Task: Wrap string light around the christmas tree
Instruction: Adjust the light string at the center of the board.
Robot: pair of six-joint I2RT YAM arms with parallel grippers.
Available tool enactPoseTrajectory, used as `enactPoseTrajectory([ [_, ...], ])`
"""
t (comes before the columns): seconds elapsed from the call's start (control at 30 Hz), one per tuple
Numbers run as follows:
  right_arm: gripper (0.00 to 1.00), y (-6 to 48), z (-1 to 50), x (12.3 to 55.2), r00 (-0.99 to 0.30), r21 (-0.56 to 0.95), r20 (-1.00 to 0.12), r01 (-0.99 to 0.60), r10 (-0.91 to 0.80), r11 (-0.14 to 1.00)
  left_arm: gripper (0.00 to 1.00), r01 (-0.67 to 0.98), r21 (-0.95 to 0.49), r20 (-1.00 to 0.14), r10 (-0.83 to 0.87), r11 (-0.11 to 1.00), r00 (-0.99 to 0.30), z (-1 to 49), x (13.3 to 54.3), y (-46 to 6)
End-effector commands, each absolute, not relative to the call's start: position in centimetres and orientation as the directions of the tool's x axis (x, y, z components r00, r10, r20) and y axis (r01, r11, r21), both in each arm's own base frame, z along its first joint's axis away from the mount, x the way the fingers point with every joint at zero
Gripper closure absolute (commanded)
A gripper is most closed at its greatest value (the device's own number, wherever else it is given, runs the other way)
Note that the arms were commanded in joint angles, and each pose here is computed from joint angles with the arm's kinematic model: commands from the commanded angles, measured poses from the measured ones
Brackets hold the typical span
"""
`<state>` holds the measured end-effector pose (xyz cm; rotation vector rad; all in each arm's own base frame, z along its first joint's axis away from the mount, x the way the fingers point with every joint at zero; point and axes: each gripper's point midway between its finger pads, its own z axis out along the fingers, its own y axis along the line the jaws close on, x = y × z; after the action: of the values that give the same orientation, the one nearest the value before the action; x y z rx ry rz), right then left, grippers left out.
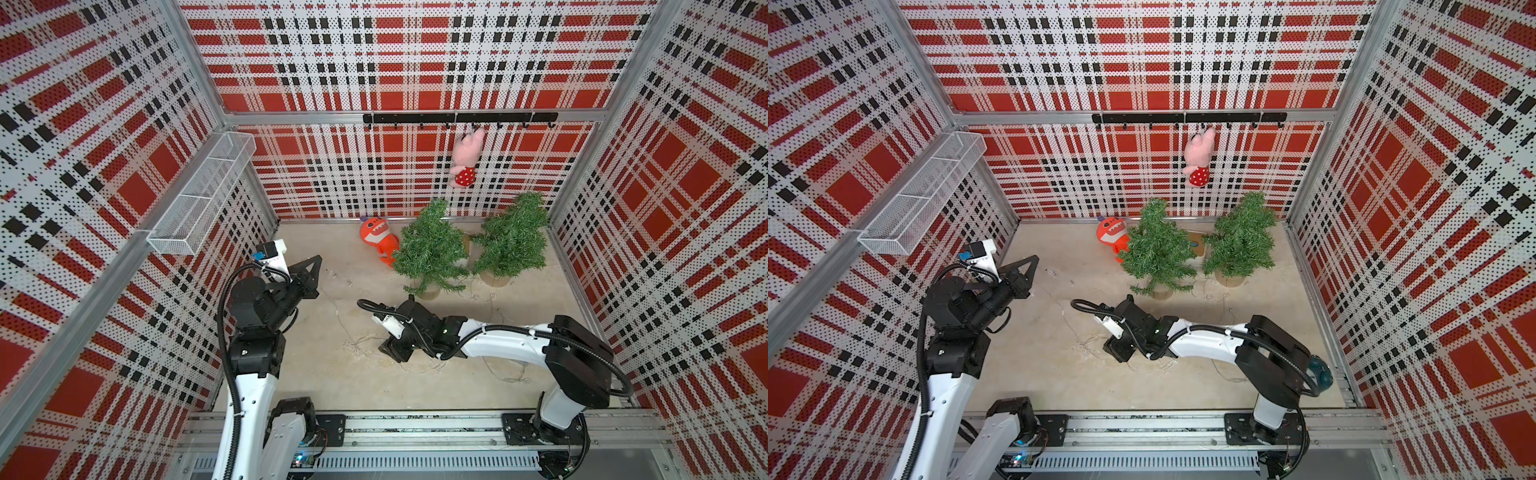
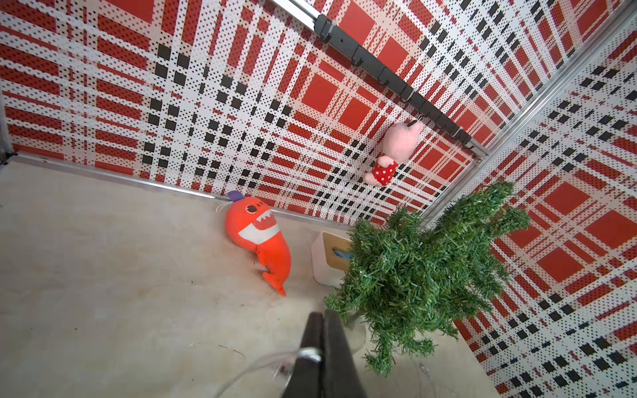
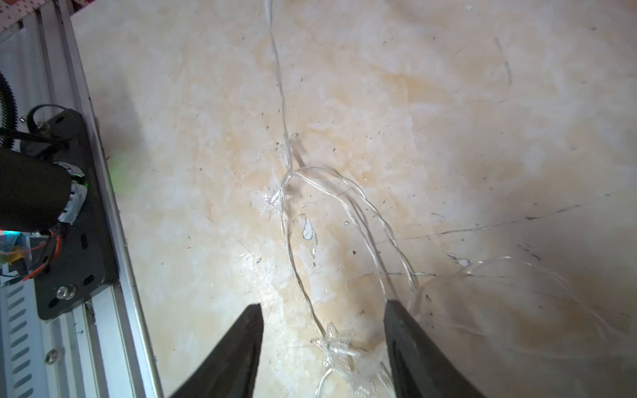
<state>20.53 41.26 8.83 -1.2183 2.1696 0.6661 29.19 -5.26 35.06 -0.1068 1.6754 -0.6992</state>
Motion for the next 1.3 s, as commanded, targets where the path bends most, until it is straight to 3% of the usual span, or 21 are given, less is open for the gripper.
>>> enactPoseTrajectory([
  [0.0, 0.41, 42.9, 7.8, 20.1, -0.391, 0.155, -0.658, -0.906, -0.643, 0.393, 1.00, 0.331, -0.478, -0.878, -0.430, 0.813, -0.212, 36.3, 28.8, -5.3],
  [0.6, 0.48, 45.3, 3.6, 25.2, -0.350, 0.026, -0.660, -0.895, -0.665, 0.445, 1.00, 0.345, -0.465, -0.886, -0.426, 0.816, -0.185, 37.8, 28.0, -5.3],
  [0.7, 0.59, 46.0, 3.5, 25.7, -0.349, 0.028, -0.676, -0.892, -0.649, 0.451, 1.00, 0.346, -0.465, -0.885, -0.427, 0.815, -0.182, 37.9, 27.8, -5.3],
  [0.83, 0.85, 46.2, 4.4, 25.4, -0.348, 0.048, -0.698, -0.895, -0.626, 0.444, 1.00, 0.342, -0.454, -0.891, -0.417, 0.823, -0.179, 38.0, 27.6, -5.2],
  [0.9, 0.94, 46.2, 6.7, 24.8, -0.343, 0.081, -0.734, -0.901, -0.587, 0.425, 1.00, 0.329, -0.445, -0.895, -0.408, 0.833, -0.178, 38.0, 27.6, -5.0],
  [1.0, 1.00, 45.7, 12.3, 24.4, -0.341, 0.127, -0.811, -0.896, -0.475, 0.426, 1.00, 0.327, -0.443, -0.896, -0.402, 0.835, -0.187, 37.8, 27.6, -5.0],
  [1.13, 1.00, 44.1, 19.2, 25.6, -0.401, 0.262, -0.874, -0.863, -0.273, 0.431, 1.00, 0.347, -0.471, -0.882, -0.419, 0.811, -0.217, 37.1, 27.4, -5.5],
  [1.2, 1.00, 44.4, 22.2, 24.5, -0.381, 0.278, -0.892, -0.887, -0.245, 0.368, 1.00, 0.355, -0.491, -0.870, -0.429, 0.796, -0.241, 36.3, 27.5, -6.0],
  [1.27, 1.00, 44.0, 24.7, 25.1, -0.360, 0.260, -0.913, -0.876, -0.193, 0.406, 1.00, 0.364, -0.501, -0.863, -0.426, 0.785, -0.270, 35.4, 27.5, -6.7],
])
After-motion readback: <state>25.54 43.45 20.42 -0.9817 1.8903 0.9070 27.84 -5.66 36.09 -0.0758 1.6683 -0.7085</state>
